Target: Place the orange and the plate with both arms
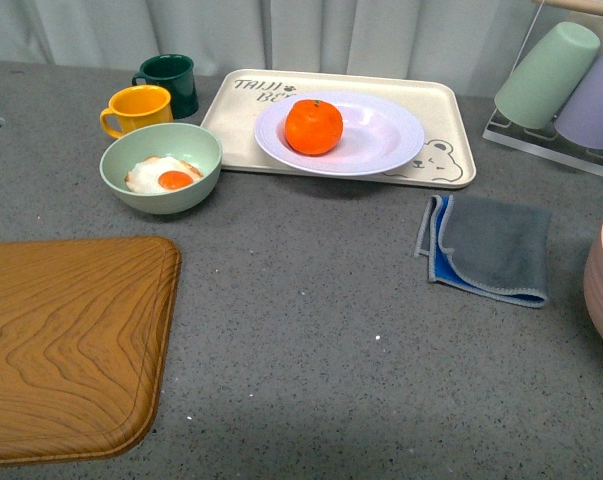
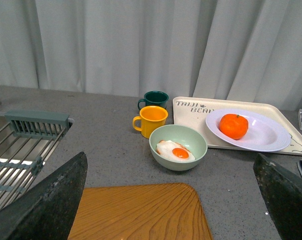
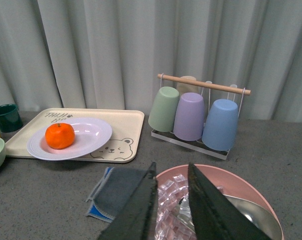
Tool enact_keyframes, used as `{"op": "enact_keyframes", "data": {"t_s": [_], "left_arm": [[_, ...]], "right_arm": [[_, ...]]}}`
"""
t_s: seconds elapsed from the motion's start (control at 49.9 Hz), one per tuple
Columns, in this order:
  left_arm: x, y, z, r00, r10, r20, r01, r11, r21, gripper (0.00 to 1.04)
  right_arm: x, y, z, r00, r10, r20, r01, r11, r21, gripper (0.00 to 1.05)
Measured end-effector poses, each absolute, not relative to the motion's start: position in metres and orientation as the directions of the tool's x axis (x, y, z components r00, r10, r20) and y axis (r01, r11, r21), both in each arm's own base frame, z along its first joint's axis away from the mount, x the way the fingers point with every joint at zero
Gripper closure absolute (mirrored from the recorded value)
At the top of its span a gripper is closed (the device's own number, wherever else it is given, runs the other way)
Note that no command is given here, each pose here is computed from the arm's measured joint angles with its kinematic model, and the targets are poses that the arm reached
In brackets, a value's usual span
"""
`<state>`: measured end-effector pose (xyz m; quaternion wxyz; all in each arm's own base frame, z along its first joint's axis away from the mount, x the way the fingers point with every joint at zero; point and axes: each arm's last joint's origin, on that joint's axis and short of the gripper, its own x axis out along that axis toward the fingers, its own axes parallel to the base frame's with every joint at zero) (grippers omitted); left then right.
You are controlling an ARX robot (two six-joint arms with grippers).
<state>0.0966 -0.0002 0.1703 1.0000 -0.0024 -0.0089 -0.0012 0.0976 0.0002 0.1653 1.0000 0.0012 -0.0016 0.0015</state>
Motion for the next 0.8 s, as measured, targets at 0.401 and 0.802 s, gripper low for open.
{"op": "enact_keyframes", "data": {"t_s": [0.401,0.802], "left_arm": [[0.0966,-0.0002,0.1703,1.000,-0.002,0.018,0.002,1.000,-0.005,0.07],[0.0966,-0.0002,0.1703,1.000,-0.002,0.018,0.002,1.000,-0.005,0.07]], "right_arm": [[0.0976,0.0002,0.1653,1.000,0.003,0.003,-0.003,1.000,0.004,0.07],[0.0976,0.0002,0.1653,1.000,0.003,0.003,-0.003,1.000,0.003,0.09]]}}
